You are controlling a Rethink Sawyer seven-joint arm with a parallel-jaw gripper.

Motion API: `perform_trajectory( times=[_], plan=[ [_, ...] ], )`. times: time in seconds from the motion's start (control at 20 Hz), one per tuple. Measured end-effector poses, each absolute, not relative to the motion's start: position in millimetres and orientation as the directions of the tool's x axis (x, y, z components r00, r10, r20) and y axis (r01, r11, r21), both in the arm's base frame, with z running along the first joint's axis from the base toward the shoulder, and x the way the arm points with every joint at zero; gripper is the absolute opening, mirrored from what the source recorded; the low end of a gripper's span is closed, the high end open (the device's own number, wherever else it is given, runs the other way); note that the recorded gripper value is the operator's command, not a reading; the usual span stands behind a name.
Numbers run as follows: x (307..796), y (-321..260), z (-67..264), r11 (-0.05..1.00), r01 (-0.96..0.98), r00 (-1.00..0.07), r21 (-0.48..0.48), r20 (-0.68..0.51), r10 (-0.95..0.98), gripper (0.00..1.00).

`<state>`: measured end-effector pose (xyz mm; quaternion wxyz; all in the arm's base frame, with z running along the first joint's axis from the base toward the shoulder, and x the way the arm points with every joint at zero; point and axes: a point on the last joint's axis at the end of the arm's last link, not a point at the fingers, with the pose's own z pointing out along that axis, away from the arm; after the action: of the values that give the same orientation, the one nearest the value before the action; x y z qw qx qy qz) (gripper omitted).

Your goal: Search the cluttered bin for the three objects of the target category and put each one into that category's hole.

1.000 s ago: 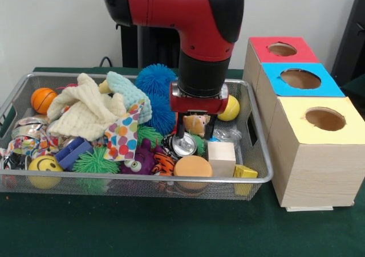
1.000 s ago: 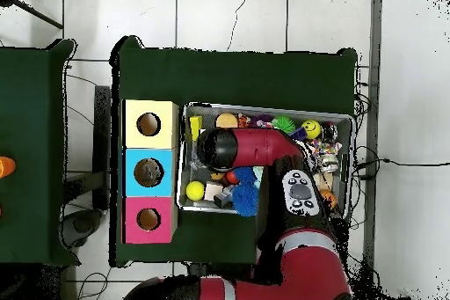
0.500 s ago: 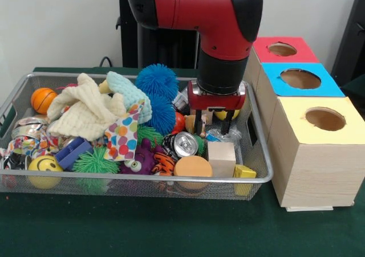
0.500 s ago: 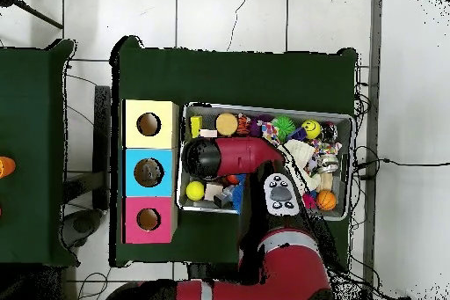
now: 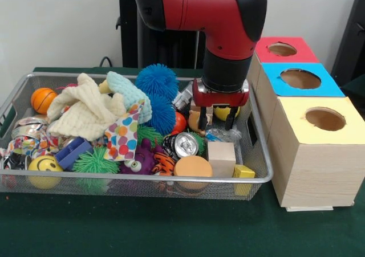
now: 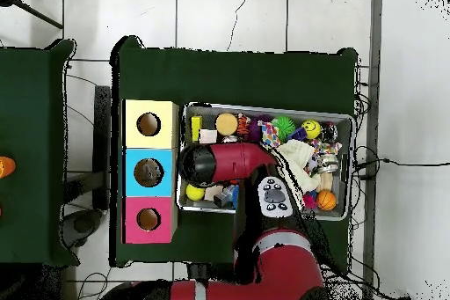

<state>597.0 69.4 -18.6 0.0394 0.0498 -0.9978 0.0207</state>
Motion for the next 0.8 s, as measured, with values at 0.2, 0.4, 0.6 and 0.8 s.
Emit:
perform_trajectory(
  times=[0.2,0.4,0.6,0.8],
  plan=[
    [595.6,70.3,-24.2,0.994,-0.101,-0.992,-0.035,0.075,-0.098,1.0],
    [591.8,71.5,-35.0,0.994,-0.102,-0.993,-0.03,0.069,-0.1,1.0],
    [591.5,68.8,-44.1,0.995,-0.094,-0.994,-0.025,0.054,-0.092,1.0],
    [595.8,64.8,-46.2,0.996,-0.086,-0.996,-0.024,0.04,-0.085,1.0]
  ],
)
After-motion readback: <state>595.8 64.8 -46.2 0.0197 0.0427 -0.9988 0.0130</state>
